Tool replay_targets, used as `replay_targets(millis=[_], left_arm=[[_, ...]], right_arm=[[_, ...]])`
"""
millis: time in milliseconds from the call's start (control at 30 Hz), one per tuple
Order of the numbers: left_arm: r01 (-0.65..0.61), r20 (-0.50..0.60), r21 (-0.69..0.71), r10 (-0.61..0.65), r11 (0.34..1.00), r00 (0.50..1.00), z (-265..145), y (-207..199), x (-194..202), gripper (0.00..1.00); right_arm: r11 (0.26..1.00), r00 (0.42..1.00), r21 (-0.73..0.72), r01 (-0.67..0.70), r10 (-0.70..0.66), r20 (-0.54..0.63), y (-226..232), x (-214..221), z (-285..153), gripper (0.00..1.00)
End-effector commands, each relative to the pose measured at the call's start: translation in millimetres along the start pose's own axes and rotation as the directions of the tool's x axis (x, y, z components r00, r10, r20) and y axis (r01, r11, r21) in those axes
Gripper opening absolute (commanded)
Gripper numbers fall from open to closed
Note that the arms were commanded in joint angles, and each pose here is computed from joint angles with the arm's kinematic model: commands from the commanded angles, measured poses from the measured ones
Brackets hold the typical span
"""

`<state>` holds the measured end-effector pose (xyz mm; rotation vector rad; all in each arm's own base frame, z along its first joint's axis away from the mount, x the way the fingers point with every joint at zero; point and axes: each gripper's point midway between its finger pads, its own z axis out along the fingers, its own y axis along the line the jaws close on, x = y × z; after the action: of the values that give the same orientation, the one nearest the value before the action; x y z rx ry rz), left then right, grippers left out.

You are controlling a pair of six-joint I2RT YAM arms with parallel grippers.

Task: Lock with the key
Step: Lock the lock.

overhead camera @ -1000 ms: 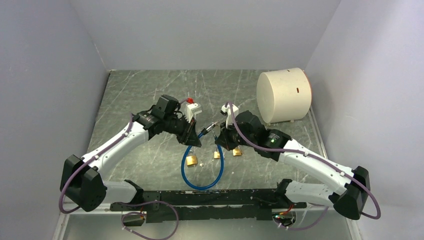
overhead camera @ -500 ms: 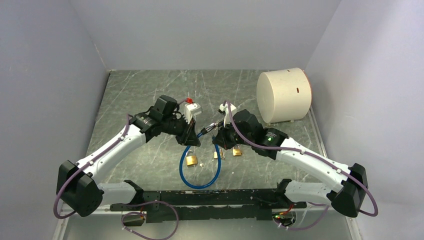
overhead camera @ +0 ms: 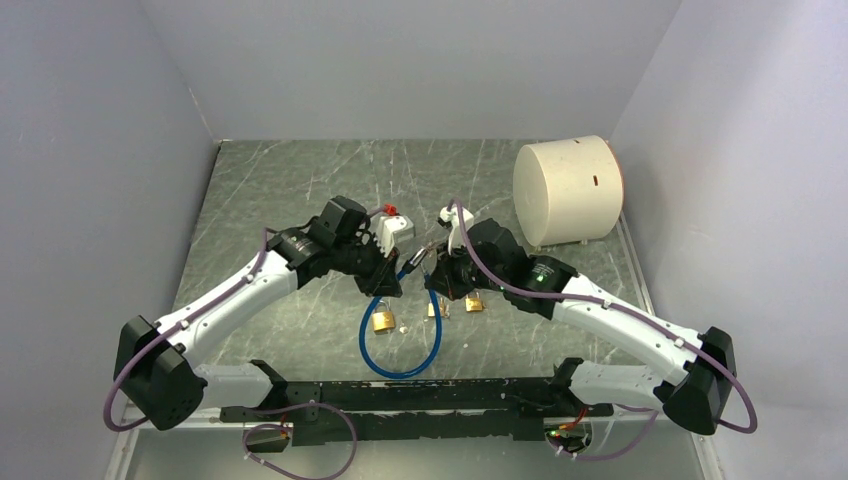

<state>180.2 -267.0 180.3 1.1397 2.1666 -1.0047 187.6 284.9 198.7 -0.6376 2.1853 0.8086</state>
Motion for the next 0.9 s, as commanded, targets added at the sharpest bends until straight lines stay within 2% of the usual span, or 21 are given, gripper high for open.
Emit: replay_targets(millis=[0,167,367,733,867], left_arm=[[-0.061,-0.025,0.006,0.061,0.998,0.998,-0.4,-4.4,-2.4,0.03],[-0.085,-0.007,-0.023,0.084,0.996,0.996,-4.5,-1.8,-8.5,0.02],[-0.108,0.007,-0.051,0.109,0.993,0.994,-10.0,0.0,-11.3,0.03],[-0.125,0.044,-0.080,0.129,0.989,0.991,-18.1,-1.2,-15.9,0.02],[-0.128,0.003,-0.066,0.129,0.990,0.992,-18.5,-2.5,-9.2,0.03]], right_arm=[[0.989,0.969,-0.139,0.045,-0.010,0.246,42.4,-76.4,-27.2,0.00],[0.986,0.977,-0.142,0.092,-0.062,0.202,44.5,-73.8,-24.1,0.00],[0.992,0.980,-0.065,0.107,-0.094,0.178,31.6,-73.4,-24.0,0.00],[0.997,0.977,-0.047,0.053,-0.043,0.207,28.8,-78.6,-23.6,0.00],[0.998,0.979,-0.021,0.056,-0.050,0.197,25.4,-80.4,-22.9,0.00]])
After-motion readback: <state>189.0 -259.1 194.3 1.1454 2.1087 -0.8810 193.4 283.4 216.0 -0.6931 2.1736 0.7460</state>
